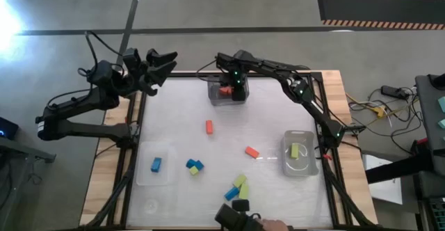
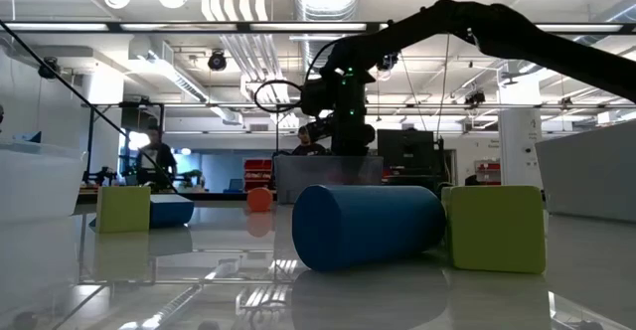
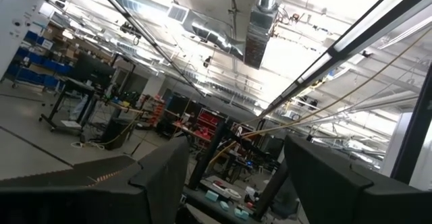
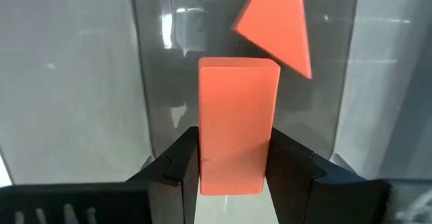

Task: Sort & place blocks by color
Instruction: Put the orange block into the black bin, then put the blue block into the white bin

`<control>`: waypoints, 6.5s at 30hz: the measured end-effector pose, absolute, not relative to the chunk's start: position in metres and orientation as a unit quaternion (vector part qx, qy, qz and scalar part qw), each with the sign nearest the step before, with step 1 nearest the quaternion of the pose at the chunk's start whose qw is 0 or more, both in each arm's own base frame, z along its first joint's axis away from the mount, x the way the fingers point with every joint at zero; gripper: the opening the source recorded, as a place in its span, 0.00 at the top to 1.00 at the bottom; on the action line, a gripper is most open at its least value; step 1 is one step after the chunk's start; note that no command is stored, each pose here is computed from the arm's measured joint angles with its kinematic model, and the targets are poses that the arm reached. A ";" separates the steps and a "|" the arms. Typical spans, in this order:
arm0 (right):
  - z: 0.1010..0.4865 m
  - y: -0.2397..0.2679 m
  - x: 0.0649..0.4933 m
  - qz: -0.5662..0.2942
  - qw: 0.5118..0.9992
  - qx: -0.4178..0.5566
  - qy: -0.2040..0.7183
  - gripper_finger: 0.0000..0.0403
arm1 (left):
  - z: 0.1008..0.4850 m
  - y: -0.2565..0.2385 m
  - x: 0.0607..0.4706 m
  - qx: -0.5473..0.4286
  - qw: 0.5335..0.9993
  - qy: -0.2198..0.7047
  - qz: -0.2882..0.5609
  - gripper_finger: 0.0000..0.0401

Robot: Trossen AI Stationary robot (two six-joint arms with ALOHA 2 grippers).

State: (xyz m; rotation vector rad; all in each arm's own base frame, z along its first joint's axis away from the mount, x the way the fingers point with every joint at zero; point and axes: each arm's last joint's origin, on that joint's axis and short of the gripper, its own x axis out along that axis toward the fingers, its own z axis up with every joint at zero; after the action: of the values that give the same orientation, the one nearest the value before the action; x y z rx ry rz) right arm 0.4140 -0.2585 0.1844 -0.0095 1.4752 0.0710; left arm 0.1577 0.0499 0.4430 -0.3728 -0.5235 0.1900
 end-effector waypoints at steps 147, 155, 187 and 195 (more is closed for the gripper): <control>0.509 0.009 0.251 -0.017 0.933 0.043 0.358 0.89 | 0.185 -0.093 0.346 -0.302 0.700 0.616 0.199 0.67; 0.508 0.008 0.251 -0.030 0.931 0.039 0.362 0.89 | 0.199 -0.096 0.343 -0.278 0.718 0.622 0.138 0.66; 0.505 0.008 0.247 -0.033 0.922 0.042 0.383 0.89 | 0.172 -0.104 0.323 -0.086 0.783 0.614 0.052 0.27; 0.505 0.008 0.247 -0.035 0.922 0.039 0.384 0.89 | 0.161 -0.103 0.318 -0.112 0.774 0.621 0.050 0.27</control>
State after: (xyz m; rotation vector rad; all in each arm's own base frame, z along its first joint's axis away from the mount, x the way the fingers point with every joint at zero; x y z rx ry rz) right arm 0.2473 0.0078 0.5053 0.0806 0.7880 -0.0714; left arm 0.3176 -0.1030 0.1614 -0.2421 1.3455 0.1076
